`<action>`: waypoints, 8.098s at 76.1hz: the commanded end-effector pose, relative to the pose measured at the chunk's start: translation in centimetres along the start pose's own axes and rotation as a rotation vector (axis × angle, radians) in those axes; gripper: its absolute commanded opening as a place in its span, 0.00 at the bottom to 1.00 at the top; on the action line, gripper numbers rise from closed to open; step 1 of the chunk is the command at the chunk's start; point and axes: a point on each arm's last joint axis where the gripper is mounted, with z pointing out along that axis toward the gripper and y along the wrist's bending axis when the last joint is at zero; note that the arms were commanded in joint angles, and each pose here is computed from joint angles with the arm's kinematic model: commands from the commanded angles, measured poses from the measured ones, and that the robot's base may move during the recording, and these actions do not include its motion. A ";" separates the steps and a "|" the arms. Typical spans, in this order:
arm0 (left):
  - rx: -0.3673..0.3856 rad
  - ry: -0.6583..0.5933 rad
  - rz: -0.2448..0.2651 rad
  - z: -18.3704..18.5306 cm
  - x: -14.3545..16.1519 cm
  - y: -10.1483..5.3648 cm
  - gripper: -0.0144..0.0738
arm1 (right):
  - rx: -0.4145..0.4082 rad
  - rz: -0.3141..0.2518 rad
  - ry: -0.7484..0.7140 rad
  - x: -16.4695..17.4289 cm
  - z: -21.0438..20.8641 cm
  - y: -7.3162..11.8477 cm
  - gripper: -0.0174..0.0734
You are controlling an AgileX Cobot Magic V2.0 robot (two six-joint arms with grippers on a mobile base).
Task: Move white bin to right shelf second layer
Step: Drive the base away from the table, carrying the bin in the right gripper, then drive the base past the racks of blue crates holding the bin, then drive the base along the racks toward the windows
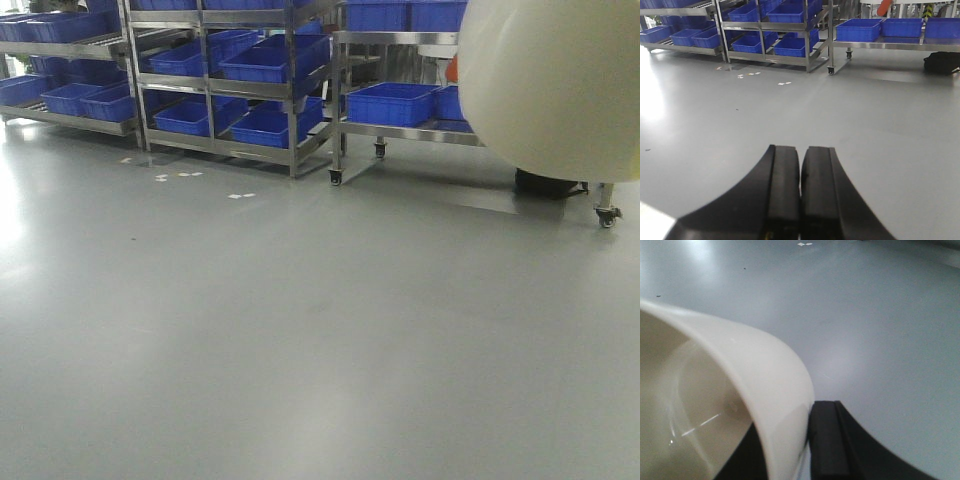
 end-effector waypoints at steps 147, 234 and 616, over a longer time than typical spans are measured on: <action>0.003 -0.065 -0.005 0.1 0.4 0.0 0.26 | -0.020 -0.007 -0.138 -2.0 -0.5 0.2 0.25; 0.003 -0.065 -0.005 0.1 0.4 0.0 0.26 | -0.020 -0.007 -0.138 -2.0 -0.5 0.2 0.25; 0.003 -0.065 -0.005 0.1 0.4 0.0 0.26 | -0.020 -0.007 -0.138 -2.0 -0.5 0.2 0.25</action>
